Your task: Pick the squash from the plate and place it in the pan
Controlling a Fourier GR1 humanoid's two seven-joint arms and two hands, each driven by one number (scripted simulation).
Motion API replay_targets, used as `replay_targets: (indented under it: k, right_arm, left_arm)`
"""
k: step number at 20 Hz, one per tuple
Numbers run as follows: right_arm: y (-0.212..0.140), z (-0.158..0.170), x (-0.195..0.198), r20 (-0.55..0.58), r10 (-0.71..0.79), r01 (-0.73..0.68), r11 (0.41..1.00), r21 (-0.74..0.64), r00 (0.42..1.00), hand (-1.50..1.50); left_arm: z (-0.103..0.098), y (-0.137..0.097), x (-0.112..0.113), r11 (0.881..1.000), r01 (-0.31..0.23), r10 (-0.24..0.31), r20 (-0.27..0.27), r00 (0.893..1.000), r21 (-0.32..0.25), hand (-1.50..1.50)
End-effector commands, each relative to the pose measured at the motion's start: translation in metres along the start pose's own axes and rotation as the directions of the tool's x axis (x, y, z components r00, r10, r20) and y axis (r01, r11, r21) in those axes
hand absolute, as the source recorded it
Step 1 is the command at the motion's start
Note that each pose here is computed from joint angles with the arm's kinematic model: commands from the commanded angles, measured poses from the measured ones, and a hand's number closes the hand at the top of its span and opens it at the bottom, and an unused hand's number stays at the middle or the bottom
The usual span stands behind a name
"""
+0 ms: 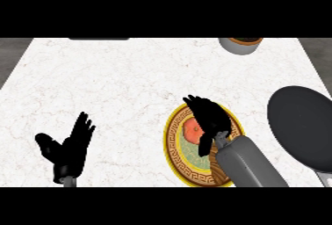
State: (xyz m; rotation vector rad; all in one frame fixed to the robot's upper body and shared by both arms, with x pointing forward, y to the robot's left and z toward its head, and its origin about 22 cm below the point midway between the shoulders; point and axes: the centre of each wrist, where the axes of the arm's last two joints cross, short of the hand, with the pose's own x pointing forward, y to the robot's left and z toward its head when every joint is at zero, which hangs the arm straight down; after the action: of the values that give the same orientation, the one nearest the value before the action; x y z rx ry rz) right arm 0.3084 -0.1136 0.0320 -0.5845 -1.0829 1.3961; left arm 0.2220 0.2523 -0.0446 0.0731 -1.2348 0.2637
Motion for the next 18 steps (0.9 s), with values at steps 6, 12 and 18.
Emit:
replay_targets:
  k: [6, 12, 18]
  right_arm:
    - [0.026, -0.026, -0.024, 0.070, -0.006, 0.003, 0.999, 0.041, 0.998, 1.50]
    - [0.033, -0.044, -0.009, 0.146, 0.056, -0.048, 0.997, -0.060, 0.988, 1.50]
    - [0.064, 0.003, -0.003, -0.014, -0.007, 0.006, 0.997, -0.079, 1.000, 1.50]
  left_arm:
    - [-0.013, -0.023, -0.003, 1.000, -0.014, 0.014, -0.005, 1.000, -0.012, 0.00]
    - [0.003, -0.004, 0.008, 1.000, 0.007, -0.007, 0.002, 1.000, -0.014, 0.00]
    - [0.008, 0.004, -0.008, 1.000, -0.004, 0.004, 0.005, 1.000, 0.026, 0.00]
